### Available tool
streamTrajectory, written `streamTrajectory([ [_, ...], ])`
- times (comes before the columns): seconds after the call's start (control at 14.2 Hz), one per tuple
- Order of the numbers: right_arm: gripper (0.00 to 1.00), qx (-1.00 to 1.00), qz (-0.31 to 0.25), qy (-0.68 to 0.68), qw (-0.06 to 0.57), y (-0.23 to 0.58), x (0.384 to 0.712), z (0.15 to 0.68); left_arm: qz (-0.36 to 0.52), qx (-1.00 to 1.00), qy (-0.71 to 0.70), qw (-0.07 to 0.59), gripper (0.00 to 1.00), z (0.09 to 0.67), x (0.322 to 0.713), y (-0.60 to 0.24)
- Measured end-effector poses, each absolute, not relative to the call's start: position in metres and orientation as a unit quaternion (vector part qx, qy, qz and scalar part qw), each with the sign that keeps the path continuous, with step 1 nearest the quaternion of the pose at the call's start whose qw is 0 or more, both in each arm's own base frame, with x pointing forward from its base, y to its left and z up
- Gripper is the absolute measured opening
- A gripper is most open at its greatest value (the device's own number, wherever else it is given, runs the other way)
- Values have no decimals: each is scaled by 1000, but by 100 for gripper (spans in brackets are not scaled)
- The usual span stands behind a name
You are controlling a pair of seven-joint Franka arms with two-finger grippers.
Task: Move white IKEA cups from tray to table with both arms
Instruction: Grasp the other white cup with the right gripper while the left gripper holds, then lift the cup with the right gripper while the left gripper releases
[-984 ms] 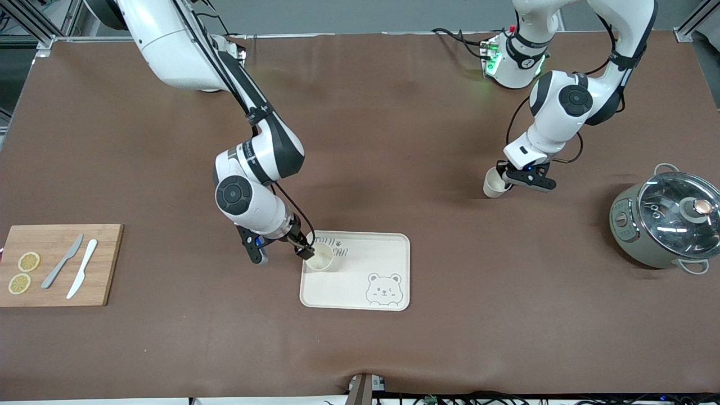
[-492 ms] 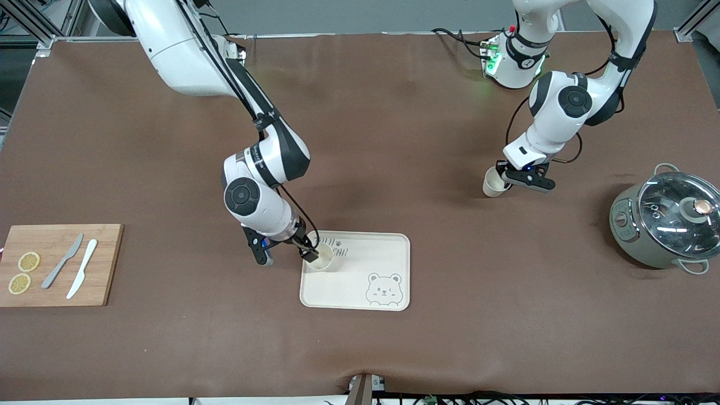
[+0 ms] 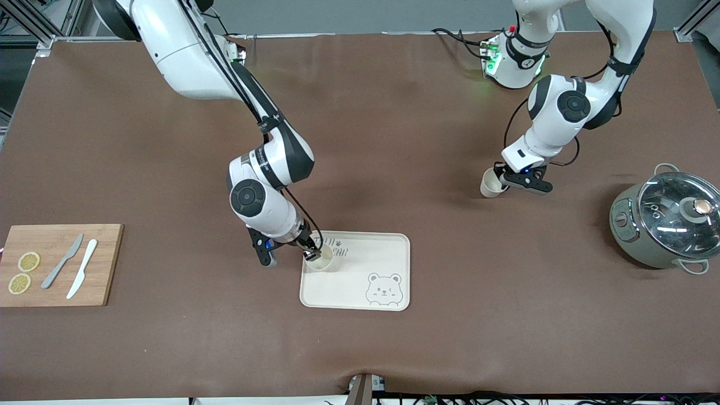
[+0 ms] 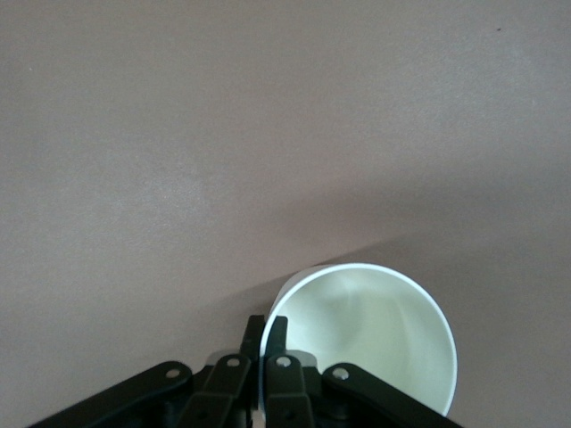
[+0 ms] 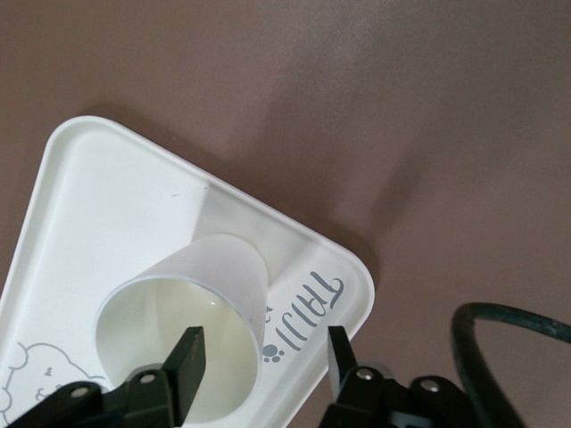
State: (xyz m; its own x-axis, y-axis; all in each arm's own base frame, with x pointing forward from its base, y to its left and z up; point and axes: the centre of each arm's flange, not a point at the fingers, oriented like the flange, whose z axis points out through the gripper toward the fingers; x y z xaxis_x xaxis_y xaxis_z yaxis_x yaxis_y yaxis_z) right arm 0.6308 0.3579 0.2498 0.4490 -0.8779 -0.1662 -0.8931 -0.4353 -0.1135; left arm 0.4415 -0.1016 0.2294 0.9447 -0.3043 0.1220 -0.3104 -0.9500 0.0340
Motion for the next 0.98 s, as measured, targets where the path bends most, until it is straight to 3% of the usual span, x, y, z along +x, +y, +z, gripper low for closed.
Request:
streamTrajectory([
  [0.14,38,-845,41,525,93,360,630,249,59,985,-157,28,4,230,443,-102],
  [0.28,33,-844,41,527,92,361,630,248,60,984,-165,27,4,230,445,-102],
  [0.42,9,-843,42,528,92,361,630,247,61,983,-170,27,8,231,445,-102],
  [0.49,2,-842,41,530,92,361,630,247,62,983,-170,27,18,231,446,-103],
  [0.98,2,-839,31,532,109,360,646,272,64,983,-171,27,86,233,448,-103],
])
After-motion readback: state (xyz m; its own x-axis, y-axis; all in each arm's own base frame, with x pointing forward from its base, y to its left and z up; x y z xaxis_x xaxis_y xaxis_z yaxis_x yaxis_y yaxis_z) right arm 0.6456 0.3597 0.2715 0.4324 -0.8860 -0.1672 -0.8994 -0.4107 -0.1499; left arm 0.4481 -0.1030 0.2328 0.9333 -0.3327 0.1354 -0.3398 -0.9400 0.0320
